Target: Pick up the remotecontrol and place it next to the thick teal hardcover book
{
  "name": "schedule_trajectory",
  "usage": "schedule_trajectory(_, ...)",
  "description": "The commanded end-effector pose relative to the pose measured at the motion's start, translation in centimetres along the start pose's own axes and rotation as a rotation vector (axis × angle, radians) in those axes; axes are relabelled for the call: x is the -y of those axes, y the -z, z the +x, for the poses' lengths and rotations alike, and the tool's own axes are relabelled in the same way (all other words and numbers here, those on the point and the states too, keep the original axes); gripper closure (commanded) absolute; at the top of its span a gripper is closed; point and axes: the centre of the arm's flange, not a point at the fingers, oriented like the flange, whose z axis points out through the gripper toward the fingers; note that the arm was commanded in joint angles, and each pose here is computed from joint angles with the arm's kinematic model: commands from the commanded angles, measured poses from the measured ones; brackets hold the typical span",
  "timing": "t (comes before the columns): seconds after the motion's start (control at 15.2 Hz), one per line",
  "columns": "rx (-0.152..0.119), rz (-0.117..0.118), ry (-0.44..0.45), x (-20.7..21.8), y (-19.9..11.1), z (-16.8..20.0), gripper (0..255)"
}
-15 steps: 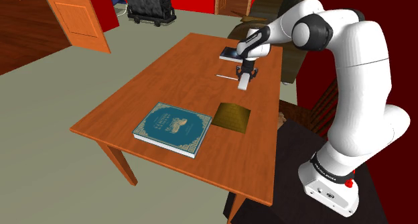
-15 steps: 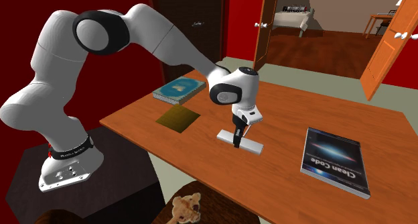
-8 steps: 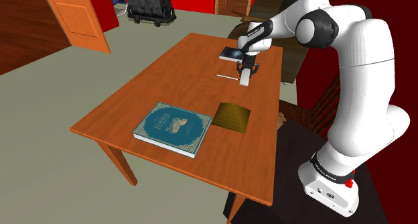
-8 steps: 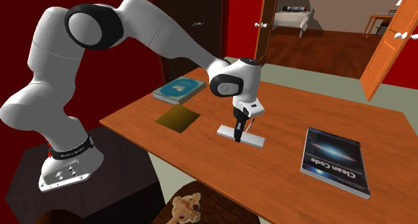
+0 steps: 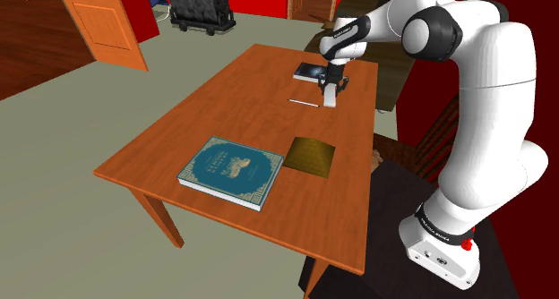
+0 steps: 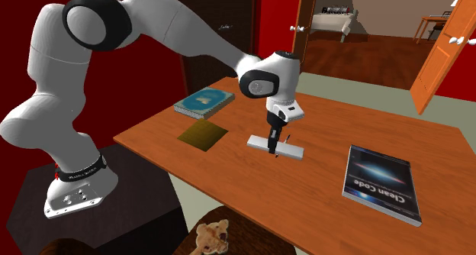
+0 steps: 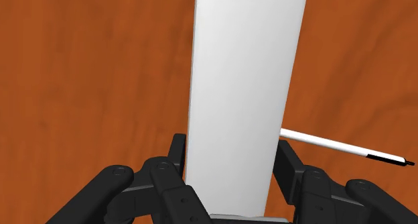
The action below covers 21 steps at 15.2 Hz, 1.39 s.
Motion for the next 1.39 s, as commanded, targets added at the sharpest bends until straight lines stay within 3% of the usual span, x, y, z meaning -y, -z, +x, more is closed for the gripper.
schedule_trajectory(0.0, 0.000, 0.000, 0.000, 0.0, 1.1, -0.2, 255)
schedule_trajectory(0.33, 0.000, 0.000, 0.000, 0.1, 3.2, -0.2, 255)
schedule_trajectory(1.32, 0.000, 0.000, 0.000, 16.8, 2.9, -10.8, 255)
